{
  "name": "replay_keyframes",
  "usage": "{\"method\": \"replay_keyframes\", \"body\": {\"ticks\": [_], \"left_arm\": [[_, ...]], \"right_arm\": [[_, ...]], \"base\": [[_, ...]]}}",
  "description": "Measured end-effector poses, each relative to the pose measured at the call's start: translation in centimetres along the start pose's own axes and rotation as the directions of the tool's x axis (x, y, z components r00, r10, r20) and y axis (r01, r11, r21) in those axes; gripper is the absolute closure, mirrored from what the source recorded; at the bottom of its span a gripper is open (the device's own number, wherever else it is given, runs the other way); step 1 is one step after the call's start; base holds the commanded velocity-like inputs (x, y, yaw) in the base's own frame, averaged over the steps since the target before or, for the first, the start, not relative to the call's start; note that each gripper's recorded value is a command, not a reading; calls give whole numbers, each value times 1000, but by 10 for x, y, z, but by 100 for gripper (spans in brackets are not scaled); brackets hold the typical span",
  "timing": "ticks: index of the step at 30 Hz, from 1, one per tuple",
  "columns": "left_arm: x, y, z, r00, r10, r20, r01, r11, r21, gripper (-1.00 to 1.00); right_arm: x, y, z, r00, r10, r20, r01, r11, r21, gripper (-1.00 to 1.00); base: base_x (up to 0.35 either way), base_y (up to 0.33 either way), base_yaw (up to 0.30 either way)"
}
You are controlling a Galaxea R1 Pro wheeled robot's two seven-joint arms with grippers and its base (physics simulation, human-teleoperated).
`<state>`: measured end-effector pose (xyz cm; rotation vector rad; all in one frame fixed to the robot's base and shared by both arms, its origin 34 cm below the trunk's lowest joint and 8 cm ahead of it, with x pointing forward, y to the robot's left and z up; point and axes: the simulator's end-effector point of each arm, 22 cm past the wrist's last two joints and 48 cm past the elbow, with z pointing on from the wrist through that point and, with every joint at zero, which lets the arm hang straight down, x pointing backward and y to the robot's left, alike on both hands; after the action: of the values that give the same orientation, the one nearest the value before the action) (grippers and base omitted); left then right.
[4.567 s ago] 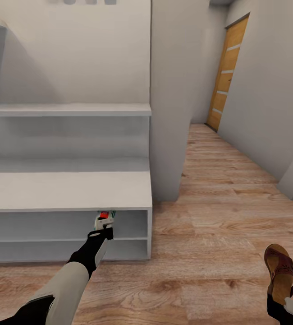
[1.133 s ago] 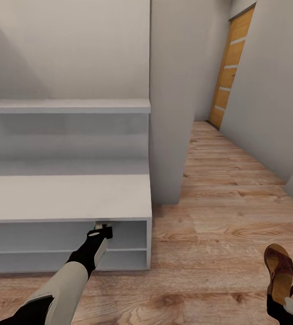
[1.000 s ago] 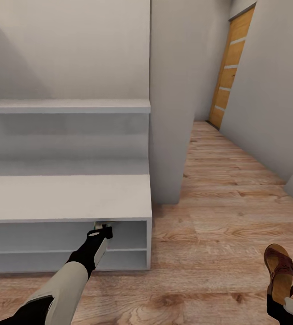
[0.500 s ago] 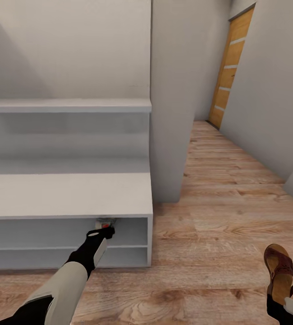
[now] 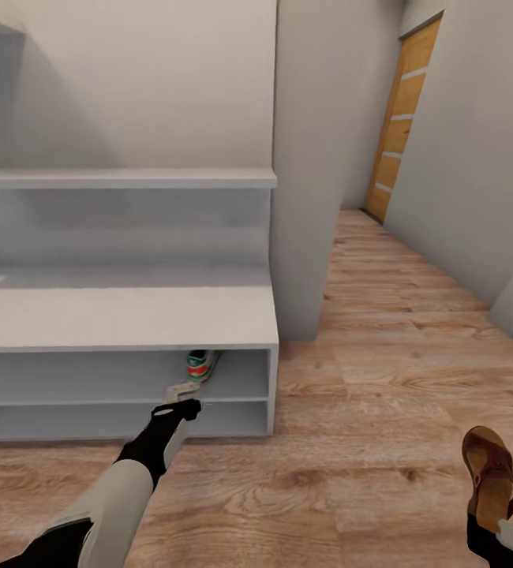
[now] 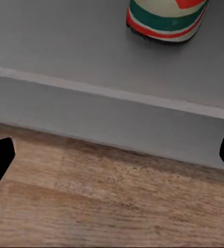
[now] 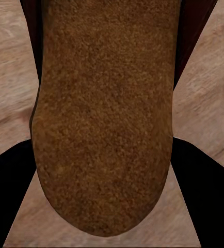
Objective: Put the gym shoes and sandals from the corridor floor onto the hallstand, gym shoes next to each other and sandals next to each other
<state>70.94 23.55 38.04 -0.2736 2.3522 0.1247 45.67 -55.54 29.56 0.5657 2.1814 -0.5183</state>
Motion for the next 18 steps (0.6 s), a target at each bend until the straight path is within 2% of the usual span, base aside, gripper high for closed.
{"method": "replay_keyframes", "body": {"ticks": [3,8,11,12,13,14,15,16,18], "left_arm": [[26,8,0,1000,-2,-3,2,1000,4,-100],[65,34,0,999,4,54,-7,998,59,-100],[109,59,-6,997,45,66,-57,982,179,-100],[143,62,-26,992,89,85,-114,922,370,-100],[167,70,-35,992,109,63,-125,907,403,-100],[175,70,-42,990,120,70,-139,884,446,-100],[181,71,-47,990,126,69,-144,874,464,-100],[212,79,-64,987,152,55,-159,842,516,-100],[238,89,-76,985,169,27,-158,835,528,-100]], "right_arm": [[0,0,0,1000,0,-1,0,1000,-1,100],[1,3,-1,1000,1,-2,-1,1000,-3,100],[3,5,-1,1000,0,-5,0,1000,-7,100],[4,7,-2,1000,-5,-7,5,1000,-12,100],[5,8,-2,1000,-7,-7,7,1000,-14,100],[5,9,-2,1000,-7,-8,6,1000,-16,100],[6,9,-2,1000,-7,-9,7,1000,-17,100],[7,12,-3,1000,-8,-11,7,1000,-20,100],[8,13,-3,1000,-7,-12,7,1000,-22,100]], "base": [[-313,165,0],[-311,170,0],[-191,85,0],[-43,16,0],[-28,10,0],[-22,8,0],[-7,3,0],[-6,2,0],[-3,1,0]]}}
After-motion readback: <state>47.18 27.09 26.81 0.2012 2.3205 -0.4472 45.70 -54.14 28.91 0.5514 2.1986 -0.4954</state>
